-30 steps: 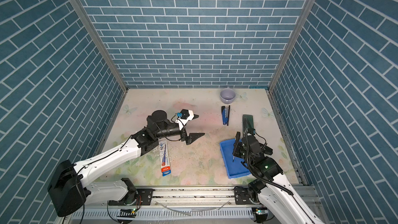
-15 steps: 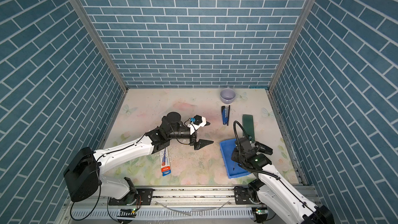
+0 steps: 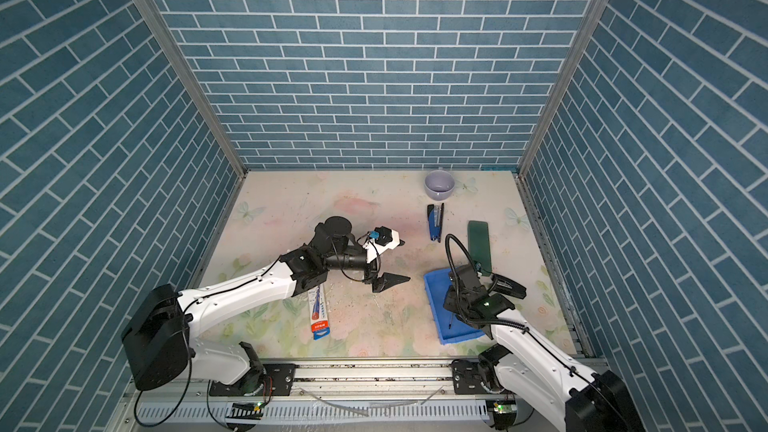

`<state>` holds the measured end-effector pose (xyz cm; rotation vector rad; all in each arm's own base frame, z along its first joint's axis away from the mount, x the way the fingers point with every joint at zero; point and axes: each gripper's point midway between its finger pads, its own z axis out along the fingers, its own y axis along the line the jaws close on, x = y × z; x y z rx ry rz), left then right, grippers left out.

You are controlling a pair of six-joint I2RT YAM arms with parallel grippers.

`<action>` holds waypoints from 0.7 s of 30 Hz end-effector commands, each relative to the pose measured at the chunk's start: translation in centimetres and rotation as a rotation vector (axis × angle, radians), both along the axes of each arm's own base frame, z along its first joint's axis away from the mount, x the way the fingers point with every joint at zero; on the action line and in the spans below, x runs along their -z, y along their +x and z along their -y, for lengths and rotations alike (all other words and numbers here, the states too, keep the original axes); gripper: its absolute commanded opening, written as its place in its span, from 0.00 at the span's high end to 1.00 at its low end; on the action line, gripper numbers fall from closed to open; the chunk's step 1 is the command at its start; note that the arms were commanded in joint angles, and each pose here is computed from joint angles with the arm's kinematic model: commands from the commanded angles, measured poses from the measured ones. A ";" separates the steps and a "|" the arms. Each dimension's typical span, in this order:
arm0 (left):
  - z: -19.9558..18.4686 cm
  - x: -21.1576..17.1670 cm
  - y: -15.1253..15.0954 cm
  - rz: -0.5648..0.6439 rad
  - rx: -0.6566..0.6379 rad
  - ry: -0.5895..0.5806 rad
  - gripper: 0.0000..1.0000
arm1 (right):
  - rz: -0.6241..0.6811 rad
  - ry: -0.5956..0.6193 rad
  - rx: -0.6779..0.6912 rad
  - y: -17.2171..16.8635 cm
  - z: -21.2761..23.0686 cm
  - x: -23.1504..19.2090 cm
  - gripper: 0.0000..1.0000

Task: Put the screwdriver in the bin

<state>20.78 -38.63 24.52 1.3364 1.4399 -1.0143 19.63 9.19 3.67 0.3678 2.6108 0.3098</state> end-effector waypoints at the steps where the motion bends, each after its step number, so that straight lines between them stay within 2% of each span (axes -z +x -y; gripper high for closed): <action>1: -0.1 -1.4 -0.5 0.033 0.011 -0.018 0.00 | 0.018 -0.029 0.011 -0.4 0.9 -0.3 0.72; 5: -0.3 -1.1 -0.4 0.036 0.003 -0.008 0.00 | 0.065 0.006 -0.007 -0.3 0.6 -2.4 0.49; 10: -0.8 -1.1 0.1 0.038 -0.047 -0.012 0.00 | 0.147 0.026 -0.014 0.7 0.3 -5.8 0.36; 12: -1.2 -1.1 0.6 0.039 -0.086 -0.006 0.00 | 0.189 0.017 -0.027 1.3 0.3 -7.5 0.35; 15: -2.6 -1.2 2.1 0.042 -0.178 -0.004 0.00 | 0.250 -0.013 -0.073 2.6 -0.1 -10.1 0.29; 21: -7.8 -0.3 6.8 0.078 -0.475 0.070 0.00 | 0.374 -0.151 -0.173 6.0 -0.4 -14.5 0.15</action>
